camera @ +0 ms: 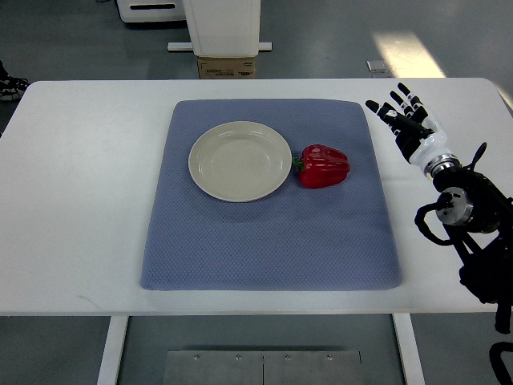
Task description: Place red pepper on plate with right hand
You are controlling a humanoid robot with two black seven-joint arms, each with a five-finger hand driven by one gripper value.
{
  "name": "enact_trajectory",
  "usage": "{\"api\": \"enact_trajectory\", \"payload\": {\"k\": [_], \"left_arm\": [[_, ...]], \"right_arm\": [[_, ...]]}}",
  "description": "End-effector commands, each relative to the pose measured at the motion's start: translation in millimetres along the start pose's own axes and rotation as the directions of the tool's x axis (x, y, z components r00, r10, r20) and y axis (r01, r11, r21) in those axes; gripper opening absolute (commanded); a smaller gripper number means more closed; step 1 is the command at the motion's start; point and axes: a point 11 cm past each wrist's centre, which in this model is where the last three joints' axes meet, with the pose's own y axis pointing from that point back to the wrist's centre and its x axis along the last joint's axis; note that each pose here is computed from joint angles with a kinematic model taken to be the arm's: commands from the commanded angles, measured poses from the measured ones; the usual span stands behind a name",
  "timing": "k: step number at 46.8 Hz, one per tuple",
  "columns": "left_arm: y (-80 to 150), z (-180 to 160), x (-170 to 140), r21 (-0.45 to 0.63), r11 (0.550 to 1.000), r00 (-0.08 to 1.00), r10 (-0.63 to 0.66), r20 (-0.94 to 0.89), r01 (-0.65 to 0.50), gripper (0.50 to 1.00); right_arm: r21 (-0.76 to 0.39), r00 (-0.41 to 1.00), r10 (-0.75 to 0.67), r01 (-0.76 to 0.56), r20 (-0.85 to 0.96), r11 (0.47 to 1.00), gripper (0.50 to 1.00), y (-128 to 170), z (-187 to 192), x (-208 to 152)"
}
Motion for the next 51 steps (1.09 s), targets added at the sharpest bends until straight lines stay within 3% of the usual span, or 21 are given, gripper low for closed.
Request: {"api": "enact_trajectory", "payload": {"k": [1, 34, 51], "left_arm": [[0.0, 0.0, 0.0, 0.000, 1.000, 1.000, 0.000, -0.001, 0.000, 1.000], [0.0, 0.0, 0.0, 0.000, 1.000, 1.000, 0.000, 0.001, 0.000, 1.000], [0.0, 0.0, 0.0, 0.000, 1.000, 1.000, 0.000, -0.001, 0.000, 1.000]], "right_arm": [[0.001, 1.000, 0.000, 0.000, 0.008, 1.000, 1.000, 0.1, -0.2, 0.1], [-0.052, 0.998, -0.059, 0.061, 0.026, 0.997, 1.000, 1.0, 3.0, -4.0], [-0.008, 0.944, -0.179, 0.184, -0.278, 0.983, 1.000, -7.1, -37.9, -15.4]]}}
